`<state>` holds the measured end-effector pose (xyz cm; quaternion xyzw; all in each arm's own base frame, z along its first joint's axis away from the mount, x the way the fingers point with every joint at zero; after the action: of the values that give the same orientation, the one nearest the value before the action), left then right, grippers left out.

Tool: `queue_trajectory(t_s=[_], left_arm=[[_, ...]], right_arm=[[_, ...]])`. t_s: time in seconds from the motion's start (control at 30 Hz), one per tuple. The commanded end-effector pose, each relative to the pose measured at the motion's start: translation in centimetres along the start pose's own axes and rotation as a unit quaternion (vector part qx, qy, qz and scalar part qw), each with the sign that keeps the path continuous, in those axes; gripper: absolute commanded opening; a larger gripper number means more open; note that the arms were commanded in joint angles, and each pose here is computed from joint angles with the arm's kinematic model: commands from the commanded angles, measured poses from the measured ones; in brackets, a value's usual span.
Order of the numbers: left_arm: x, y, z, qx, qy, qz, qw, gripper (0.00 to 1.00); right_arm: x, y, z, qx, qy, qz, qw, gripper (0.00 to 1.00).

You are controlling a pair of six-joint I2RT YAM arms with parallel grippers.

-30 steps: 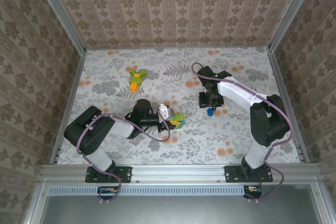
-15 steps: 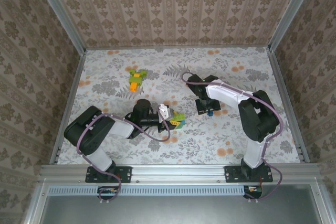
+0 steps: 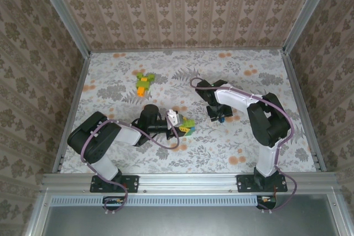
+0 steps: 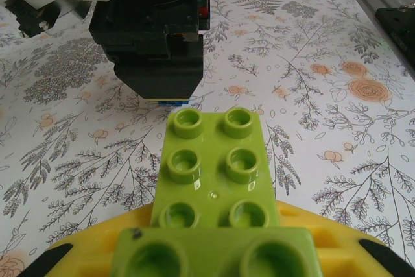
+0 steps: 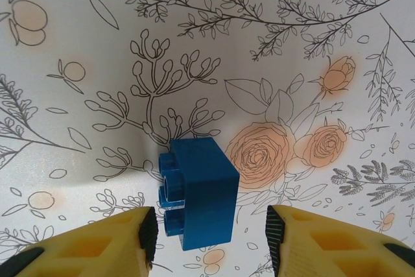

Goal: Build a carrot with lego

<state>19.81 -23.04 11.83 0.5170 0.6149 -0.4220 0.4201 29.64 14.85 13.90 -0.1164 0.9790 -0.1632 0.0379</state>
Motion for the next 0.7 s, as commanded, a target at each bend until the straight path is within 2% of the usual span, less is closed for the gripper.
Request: queue_trajectory(t_s=[0.0, 0.33, 0.67], left_arm=[[3.19, -0.28, 0.11, -0.006, 0.072, -0.043, 0.996, 0.28], [3.24, -0.29, 0.13, -0.006, 0.073, -0.043, 0.996, 0.28], [3.24, -0.27, 0.16, -0.006, 0.073, -0.044, 0.996, 0.28]], right_arm=[[-0.14, 0.00, 0.18, 0.020, 0.010, -0.004, 1.000, 0.50], [-0.20, 0.14, 0.72, 0.027, 0.017, -0.011, 0.999, 0.45], [-0.23, 0.13, 0.84, 0.032, 0.018, -0.016, 0.999, 0.34]])
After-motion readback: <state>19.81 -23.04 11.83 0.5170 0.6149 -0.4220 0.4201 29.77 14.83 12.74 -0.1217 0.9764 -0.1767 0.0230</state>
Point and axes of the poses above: each hand's point on the last joint's axis, 136 mm out from that joint toward the fingers, its own z axis out along the fingers, its own y axis along the line the jaws close on, x = y × z, the point moved 10 cm from there along -z, back along the fingers, and after that the axes turned 8 degrees about -z, right-handed, at the moved point
